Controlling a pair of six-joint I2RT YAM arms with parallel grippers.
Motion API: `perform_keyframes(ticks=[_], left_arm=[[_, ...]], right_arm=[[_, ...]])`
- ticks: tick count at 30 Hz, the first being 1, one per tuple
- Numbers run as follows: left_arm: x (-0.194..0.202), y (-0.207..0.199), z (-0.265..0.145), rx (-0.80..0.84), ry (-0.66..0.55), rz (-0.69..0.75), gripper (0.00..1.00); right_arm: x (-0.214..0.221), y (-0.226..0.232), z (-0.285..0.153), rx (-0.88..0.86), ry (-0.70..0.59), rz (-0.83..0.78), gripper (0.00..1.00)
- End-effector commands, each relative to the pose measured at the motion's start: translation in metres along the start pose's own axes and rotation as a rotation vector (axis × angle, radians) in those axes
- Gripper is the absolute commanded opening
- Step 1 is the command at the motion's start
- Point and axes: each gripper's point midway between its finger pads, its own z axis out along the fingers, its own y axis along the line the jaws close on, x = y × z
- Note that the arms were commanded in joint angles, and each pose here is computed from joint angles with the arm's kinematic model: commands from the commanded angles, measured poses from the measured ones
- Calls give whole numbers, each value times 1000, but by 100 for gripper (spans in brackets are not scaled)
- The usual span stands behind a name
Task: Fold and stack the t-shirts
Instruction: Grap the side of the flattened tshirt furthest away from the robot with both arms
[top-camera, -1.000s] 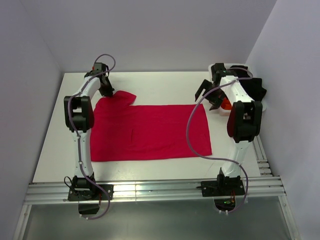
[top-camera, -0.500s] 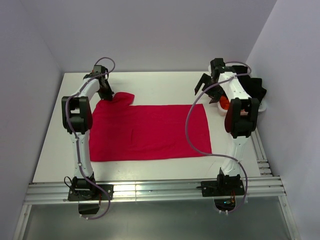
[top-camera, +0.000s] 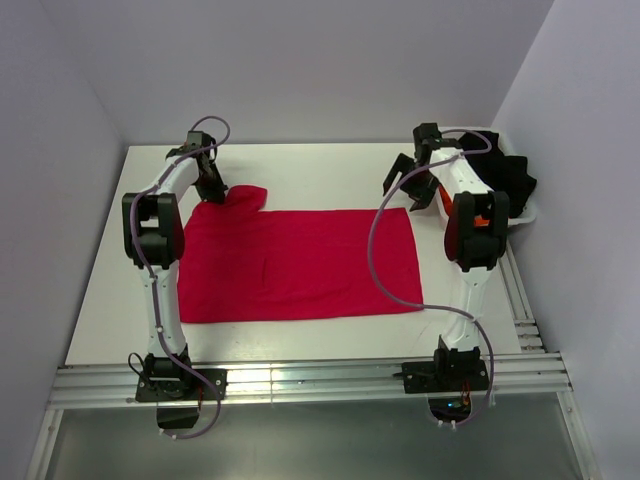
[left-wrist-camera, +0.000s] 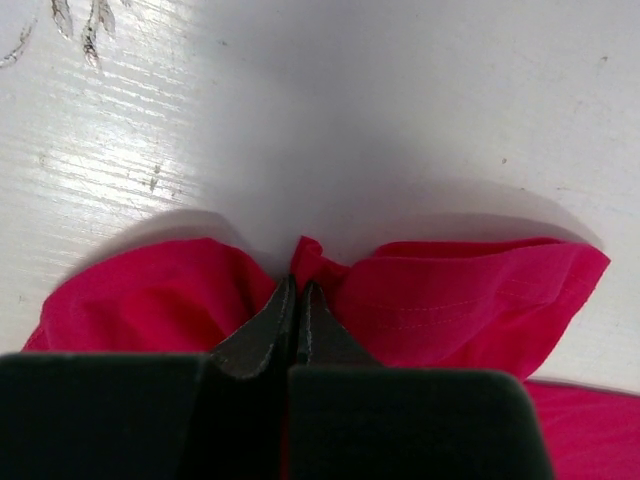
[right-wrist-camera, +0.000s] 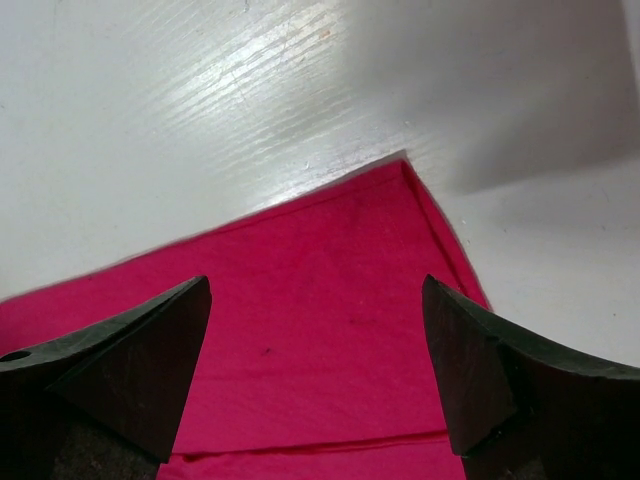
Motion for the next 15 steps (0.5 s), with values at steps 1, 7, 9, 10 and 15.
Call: perform_keyframes(ticks=[1,7,9,10,15], left_arm=[[-23,-18,-40,59,-66,4,0],[-29,-22,-45,74,-84,-1,0],[-30,-21,-46,69,-87,2,0],[-30,-20,-46,66,-86,3,0],[-30,-19,-47,63,-87,7,0]], right_arm=[[-1,-23,24,71,24,21,93],[-4,-33,33,150,20,25,91],[-1,-38,39,165,35,33,91],[1,-41,42,175,44,35,91],[8,-49,51,197,65,47,91]])
